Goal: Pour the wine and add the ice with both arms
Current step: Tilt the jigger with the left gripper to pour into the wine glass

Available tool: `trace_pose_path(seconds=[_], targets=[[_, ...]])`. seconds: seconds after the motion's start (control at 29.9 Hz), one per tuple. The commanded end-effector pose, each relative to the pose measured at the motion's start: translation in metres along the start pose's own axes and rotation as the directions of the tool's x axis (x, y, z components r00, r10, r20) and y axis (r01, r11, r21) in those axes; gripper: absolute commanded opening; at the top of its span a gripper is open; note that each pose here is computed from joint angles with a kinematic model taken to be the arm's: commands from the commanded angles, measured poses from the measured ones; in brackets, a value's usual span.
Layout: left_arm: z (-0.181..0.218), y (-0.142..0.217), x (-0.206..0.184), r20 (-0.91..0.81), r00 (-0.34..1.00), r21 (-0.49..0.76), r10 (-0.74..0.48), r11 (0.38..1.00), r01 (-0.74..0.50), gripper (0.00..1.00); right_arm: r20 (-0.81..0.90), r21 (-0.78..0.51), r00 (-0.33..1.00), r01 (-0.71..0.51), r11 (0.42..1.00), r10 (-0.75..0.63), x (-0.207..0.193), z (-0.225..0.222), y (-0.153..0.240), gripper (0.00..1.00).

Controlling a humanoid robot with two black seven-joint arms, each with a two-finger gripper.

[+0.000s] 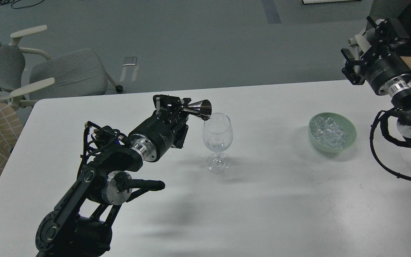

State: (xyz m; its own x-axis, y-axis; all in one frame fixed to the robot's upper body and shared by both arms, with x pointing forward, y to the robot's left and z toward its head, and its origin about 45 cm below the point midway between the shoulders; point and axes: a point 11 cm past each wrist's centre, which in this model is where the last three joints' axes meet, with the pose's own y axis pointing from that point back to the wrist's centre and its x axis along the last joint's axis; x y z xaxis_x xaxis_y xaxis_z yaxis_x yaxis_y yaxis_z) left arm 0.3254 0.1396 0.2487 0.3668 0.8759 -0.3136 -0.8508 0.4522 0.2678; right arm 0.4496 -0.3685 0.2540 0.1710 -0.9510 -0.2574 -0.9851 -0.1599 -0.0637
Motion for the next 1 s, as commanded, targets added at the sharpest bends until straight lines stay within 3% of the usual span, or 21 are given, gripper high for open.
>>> trace_pose_path(seconds=[0.0,0.97], targets=[[0.006,-0.001,0.001,0.039,0.999,-0.004,-0.007,1.000,0.007,0.00,-0.001,0.000,1.000,-0.001,1.000,0.001,0.001,0.000,0.000,1.00],[0.032,0.000,0.005,0.189,0.980,-0.029,-0.056,0.998,0.063,0.00,-0.002,-0.002,1.000,0.001,1.000,-0.001,0.000,0.001,0.000,1.00]])
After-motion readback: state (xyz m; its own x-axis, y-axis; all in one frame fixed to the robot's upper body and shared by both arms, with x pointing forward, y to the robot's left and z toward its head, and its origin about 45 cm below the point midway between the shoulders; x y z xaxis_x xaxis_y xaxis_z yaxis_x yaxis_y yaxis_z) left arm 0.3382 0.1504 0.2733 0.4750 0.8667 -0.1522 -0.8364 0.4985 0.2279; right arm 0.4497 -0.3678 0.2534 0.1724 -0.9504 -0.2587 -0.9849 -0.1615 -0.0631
